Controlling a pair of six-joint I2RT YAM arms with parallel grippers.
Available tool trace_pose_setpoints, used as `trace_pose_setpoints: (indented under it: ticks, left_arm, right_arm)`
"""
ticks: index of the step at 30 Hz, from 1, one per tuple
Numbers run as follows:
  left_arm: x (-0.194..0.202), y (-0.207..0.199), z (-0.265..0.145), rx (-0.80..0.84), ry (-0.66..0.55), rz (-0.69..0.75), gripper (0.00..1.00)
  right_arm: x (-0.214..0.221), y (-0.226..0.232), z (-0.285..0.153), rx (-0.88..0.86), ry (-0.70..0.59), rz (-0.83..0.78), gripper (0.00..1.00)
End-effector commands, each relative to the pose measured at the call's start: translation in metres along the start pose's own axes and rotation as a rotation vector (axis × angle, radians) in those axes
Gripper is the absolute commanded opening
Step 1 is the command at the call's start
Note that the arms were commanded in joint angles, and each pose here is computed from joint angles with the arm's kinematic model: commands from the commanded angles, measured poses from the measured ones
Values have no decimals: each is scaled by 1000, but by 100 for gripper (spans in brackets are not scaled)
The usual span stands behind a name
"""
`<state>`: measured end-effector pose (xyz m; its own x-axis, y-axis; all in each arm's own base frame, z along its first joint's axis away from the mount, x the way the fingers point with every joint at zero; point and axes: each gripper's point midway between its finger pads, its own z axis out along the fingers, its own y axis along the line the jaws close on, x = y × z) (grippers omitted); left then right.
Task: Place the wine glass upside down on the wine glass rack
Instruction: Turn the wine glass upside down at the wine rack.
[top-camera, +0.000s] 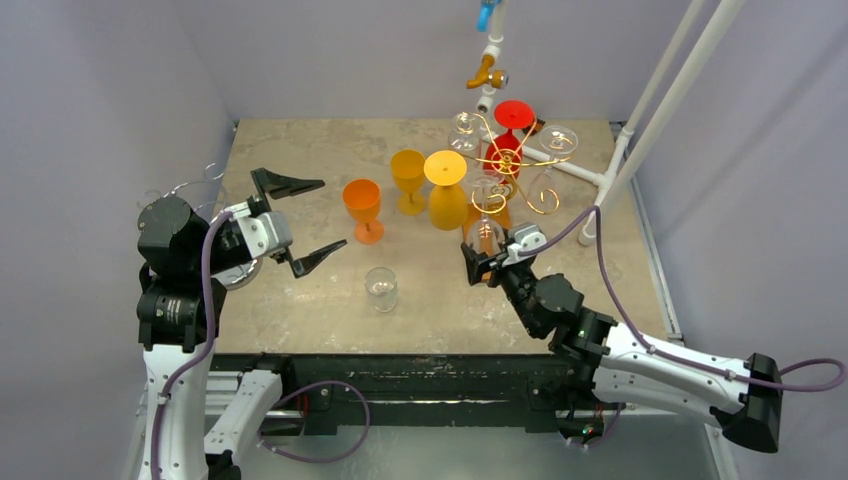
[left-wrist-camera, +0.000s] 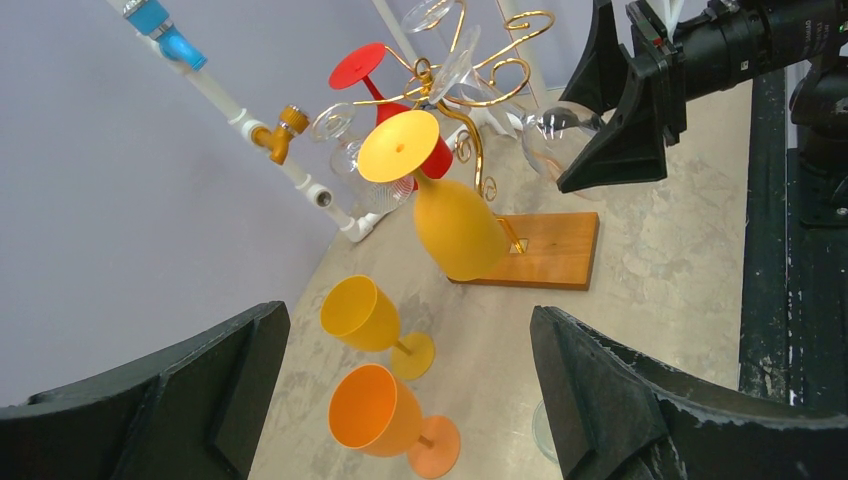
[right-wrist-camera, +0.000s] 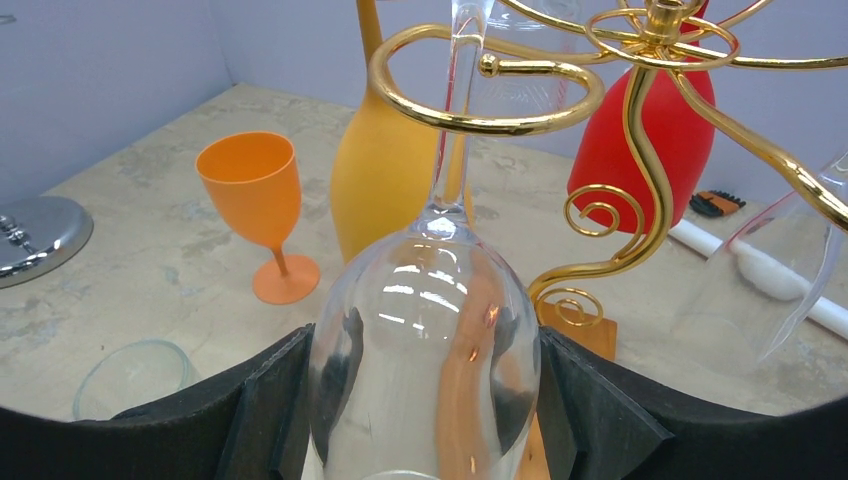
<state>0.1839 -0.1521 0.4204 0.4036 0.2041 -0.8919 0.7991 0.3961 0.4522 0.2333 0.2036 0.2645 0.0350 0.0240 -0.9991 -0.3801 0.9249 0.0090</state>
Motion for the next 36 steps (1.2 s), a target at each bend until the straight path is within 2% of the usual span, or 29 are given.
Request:
trace_pose_setpoints:
  ticks: [1,14,27,36]
  left_arm:
    - [-1,1,0,-2,-3,16,100]
    - [-3,3,1,6,-9,5,100]
    - [-1,3,2,4,-8,-6,100]
    - [-1,2,1,2,-8,0,100]
  right_arm:
    - [-22,2,-3,-29,-71,52,0]
    - [-23,-5,-10,-47,-131,-21,0]
    - [-29,-12,-16,-31,-198,25,0]
    - [-11,-23,-18,27,-174,78,0]
